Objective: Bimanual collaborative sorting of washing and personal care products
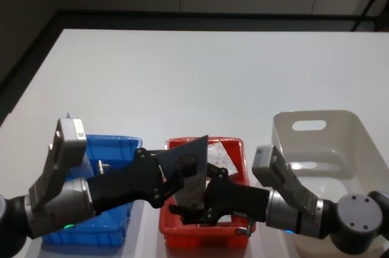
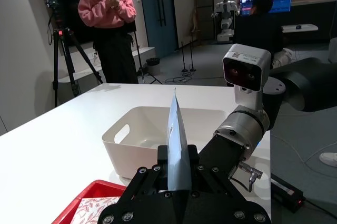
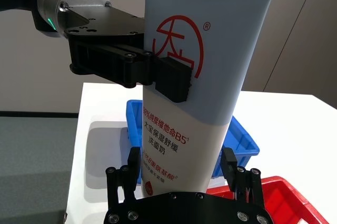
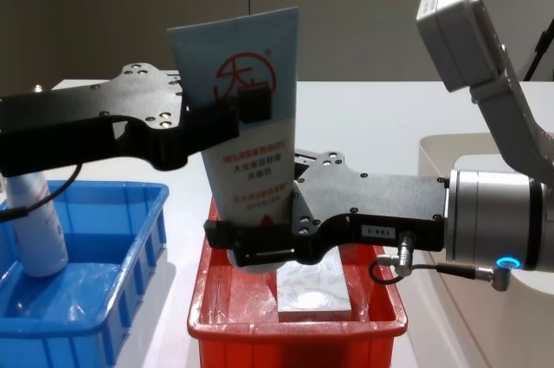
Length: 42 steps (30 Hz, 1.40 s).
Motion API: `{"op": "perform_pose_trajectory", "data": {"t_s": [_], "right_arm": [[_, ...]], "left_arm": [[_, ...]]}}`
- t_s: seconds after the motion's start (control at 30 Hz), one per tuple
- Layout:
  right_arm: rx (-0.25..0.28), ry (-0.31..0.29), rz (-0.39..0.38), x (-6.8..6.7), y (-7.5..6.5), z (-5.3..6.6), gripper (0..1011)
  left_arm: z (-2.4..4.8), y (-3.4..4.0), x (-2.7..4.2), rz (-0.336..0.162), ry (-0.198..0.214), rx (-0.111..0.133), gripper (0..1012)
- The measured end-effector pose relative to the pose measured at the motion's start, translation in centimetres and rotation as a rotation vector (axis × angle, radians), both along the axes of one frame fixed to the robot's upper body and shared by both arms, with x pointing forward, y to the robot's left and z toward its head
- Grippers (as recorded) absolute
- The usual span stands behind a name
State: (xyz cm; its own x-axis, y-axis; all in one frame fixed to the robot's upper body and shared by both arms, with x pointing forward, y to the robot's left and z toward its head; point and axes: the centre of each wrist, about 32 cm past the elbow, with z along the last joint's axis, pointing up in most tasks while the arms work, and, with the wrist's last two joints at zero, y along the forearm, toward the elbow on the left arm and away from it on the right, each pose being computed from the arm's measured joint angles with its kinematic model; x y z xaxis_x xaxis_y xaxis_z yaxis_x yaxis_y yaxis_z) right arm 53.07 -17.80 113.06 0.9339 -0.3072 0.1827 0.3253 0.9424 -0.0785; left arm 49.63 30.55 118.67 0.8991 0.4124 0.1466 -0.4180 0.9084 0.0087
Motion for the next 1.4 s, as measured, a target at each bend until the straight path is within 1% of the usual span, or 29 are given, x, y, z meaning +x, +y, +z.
{"op": "perform_pose_trajectory", "data": {"t_s": [0.03,0.1,0.17,0.2,0.27,0.3,0.4,0.5,0.97,1.4], "right_arm": [[0.000,0.000,0.000,0.00,0.00,0.00,963],[0.000,0.000,0.000,-0.01,-0.01,0.00,903],[0.000,0.001,-0.001,-0.01,-0.01,0.00,868],[0.000,0.001,0.000,-0.01,-0.01,0.00,819],[0.000,0.001,-0.001,-0.02,-0.02,0.00,787],[0.000,0.001,-0.001,-0.02,-0.03,-0.01,736],[0.000,0.001,-0.001,-0.03,-0.03,-0.01,655],[0.000,0.001,-0.001,-0.03,-0.04,0.00,606],[0.000,0.001,-0.001,-0.03,-0.05,0.01,548],[0.000,0.001,-0.001,-0.03,-0.04,0.01,546]], "left_arm": [[0.00,0.00,0.00,0.000,0.000,0.000,204],[0.00,0.00,0.00,0.000,0.000,0.000,204],[0.00,0.00,0.00,0.000,0.000,0.000,204],[0.00,0.00,0.00,0.000,0.000,0.000,204],[0.00,0.00,0.00,0.000,0.000,0.000,204],[0.00,0.00,0.00,0.000,0.000,0.000,204],[0.00,0.00,0.00,0.001,0.000,0.000,204],[0.00,0.00,0.00,0.001,0.000,0.000,204],[0.00,0.00,0.00,0.000,0.000,0.000,204],[0.00,0.00,0.00,0.000,0.000,0.000,204]]}}
